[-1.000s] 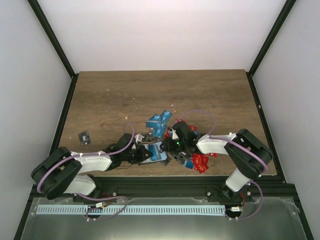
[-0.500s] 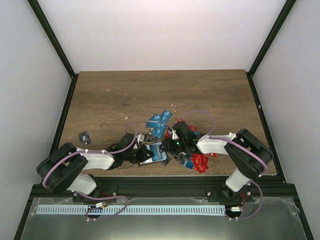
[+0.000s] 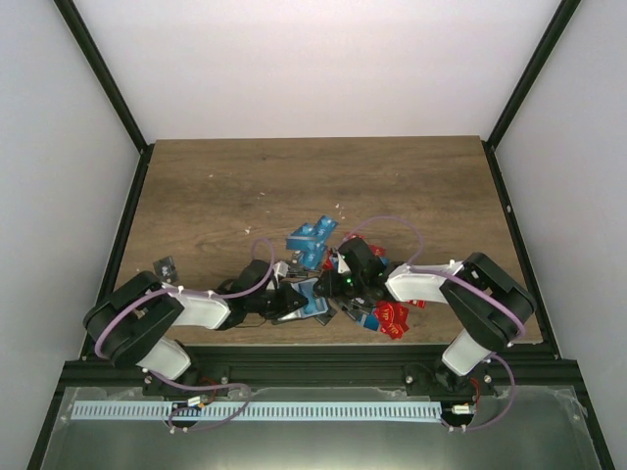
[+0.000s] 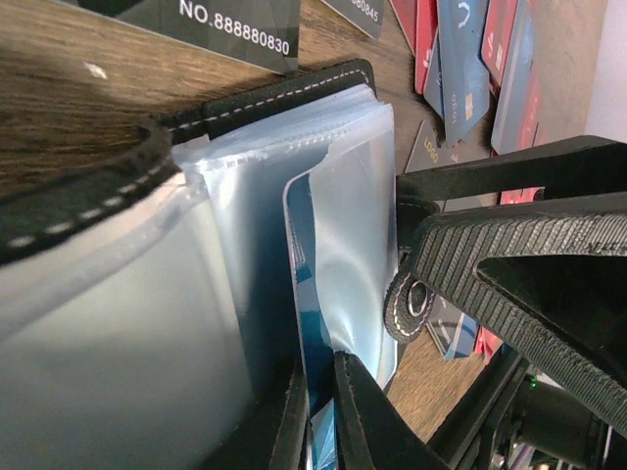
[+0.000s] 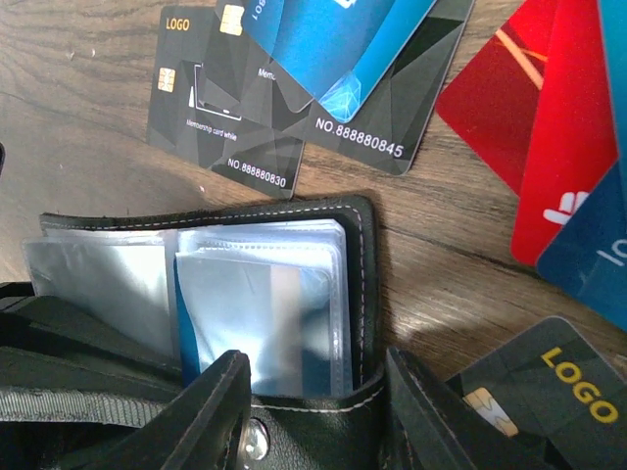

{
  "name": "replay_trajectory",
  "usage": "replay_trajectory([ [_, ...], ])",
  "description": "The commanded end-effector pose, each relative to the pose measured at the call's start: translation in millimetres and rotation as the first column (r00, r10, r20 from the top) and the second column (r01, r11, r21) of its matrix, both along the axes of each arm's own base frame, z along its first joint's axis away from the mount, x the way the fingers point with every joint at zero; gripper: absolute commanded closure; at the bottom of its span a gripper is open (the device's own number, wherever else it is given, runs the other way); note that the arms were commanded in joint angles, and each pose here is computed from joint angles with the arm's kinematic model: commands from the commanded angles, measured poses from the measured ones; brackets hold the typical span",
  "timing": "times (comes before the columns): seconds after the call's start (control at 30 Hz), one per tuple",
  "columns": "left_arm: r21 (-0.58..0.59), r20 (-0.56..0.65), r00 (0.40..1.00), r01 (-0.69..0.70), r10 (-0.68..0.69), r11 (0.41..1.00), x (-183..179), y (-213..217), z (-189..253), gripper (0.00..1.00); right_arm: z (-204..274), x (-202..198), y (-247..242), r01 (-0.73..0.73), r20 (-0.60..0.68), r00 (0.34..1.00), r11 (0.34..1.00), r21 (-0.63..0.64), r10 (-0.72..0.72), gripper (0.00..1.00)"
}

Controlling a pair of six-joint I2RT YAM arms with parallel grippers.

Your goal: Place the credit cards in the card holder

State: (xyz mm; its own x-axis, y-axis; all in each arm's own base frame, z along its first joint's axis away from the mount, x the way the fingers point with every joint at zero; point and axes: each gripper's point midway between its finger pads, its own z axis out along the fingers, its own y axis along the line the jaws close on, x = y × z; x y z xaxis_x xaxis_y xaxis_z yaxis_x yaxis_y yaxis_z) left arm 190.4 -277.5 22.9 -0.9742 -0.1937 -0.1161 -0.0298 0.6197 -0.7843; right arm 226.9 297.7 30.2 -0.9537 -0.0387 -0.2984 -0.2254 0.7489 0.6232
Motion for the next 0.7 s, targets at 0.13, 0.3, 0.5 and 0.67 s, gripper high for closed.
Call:
replay_trajectory([
  [0.13, 0.115, -0.036, 0.999, 0.041, -0.037, 0.993, -15, 13, -10, 0.74, -9, -20, -17, -0.01, -0.066, 0.998, 0.997, -0.078, 0.005, 0.6],
  [0.3, 0.167, -0.023, 0.997, 0.071, -0.068, 0.983, -19, 20, -1, 0.58, 8, -13, -19, 0.002, -0.017, 1.0, 0.996, -0.089, -0.004, 0.59],
  [0.5, 0.218, -0.029, 0.993, 0.114, -0.11, 0.969, -25, 27, 8, 0.38, 29, -6, -21, 0.019, 0.034, 0.999, 0.996, -0.09, -0.016, 0.59],
  [0.67, 0.265, 0.021, 0.993, 0.107, -0.117, 0.958, -19, 32, 17, 0.42, 48, -16, -19, -0.014, 0.043, 0.999, 0.999, -0.029, 0.015, 0.59],
])
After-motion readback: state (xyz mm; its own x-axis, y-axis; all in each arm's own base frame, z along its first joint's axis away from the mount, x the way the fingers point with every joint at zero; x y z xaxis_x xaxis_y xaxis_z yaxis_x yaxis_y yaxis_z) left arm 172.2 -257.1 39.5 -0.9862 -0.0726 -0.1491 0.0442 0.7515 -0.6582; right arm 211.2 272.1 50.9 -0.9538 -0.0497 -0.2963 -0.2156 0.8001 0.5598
